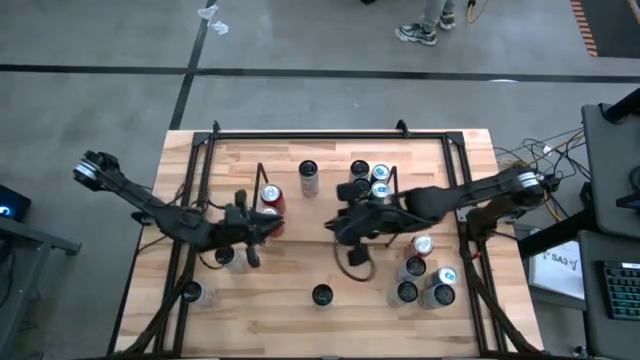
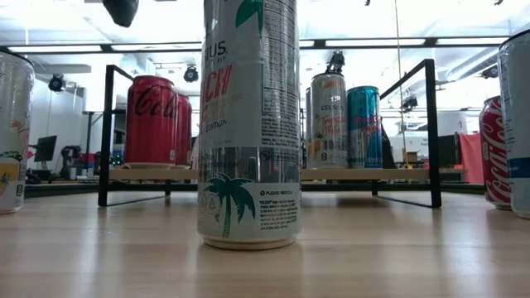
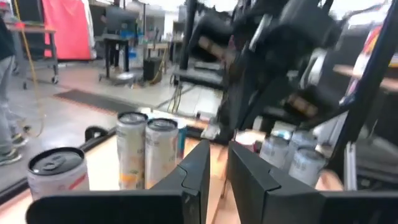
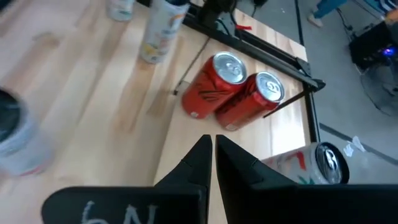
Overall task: Place canned beverage on shelf
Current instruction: Put the red and black soda can on the shelf aligned with the other red and black soda can
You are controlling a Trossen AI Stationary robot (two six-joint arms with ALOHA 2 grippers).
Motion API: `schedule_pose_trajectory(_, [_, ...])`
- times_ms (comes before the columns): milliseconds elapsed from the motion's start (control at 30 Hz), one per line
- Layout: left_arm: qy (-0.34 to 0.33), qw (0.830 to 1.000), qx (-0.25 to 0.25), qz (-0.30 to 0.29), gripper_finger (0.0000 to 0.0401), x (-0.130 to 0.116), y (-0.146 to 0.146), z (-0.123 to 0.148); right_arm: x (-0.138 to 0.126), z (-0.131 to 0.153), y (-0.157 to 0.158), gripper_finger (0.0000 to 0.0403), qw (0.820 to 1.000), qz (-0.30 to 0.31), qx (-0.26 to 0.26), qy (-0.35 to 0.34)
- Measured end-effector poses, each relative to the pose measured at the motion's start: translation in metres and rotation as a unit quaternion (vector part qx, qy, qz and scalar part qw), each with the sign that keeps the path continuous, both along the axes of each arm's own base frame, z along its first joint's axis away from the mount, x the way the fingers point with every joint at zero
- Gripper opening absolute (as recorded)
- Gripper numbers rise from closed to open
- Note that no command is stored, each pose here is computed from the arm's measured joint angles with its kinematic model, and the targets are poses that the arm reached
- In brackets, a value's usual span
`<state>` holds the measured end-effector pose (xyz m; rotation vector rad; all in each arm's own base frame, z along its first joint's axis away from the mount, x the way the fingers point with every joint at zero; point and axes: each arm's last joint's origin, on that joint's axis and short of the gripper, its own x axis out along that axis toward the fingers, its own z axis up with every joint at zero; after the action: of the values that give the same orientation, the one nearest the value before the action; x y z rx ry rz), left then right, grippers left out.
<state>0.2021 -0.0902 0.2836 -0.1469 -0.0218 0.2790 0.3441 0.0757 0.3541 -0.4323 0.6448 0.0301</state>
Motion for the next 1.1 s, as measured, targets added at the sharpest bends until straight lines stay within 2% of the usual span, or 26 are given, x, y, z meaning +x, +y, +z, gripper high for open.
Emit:
schedule_pose_trajectory(133, [0.073, 0.997, 0.011, 0.002, 0.004, 0.016, -0.009, 0.01, -0.026, 0.002, 0.006, 0.0013, 1.0, 0.009, 0.014, -0.006])
schedule_pose_trajectory(233, [0.146, 0.989, 0.01, 0.013, 0.004, 0.023, -0.013, 0.019, -0.043, -0.001, 0.009, 0.0013, 0.999, 0.011, 0.029, -0.01])
schedule_pose_trajectory(333, [0.225, 0.974, 0.011, 0.033, 0.004, 0.026, -0.015, 0.027, -0.057, -0.006, 0.011, 0.0013, 0.999, 0.01, 0.038, -0.02])
schedule_pose_trajectory(533, [0.356, 0.93, -0.002, 0.094, 0.004, 0.022, -0.011, 0.034, -0.076, -0.018, 0.012, 0.0013, 0.998, 0.011, 0.055, -0.035])
schedule_pose_trajectory(733, [0.43, 0.896, -0.011, 0.111, 0.004, 0.03, -0.011, 0.024, -0.081, -0.029, 0.01, 0.0013, 0.998, 0.01, 0.055, -0.033])
schedule_pose_trajectory(933, [0.495, 0.861, -0.032, 0.11, 0.004, 0.036, 0.005, 0.012, -0.081, -0.033, 0.01, 0.0013, 0.998, 0.013, 0.051, -0.034])
schedule_pose_trajectory(1100, [0.518, 0.848, -0.035, 0.104, 0.004, 0.039, 0.019, 0.01, -0.08, -0.033, 0.01, 0.0013, 0.998, 0.013, 0.052, -0.035])
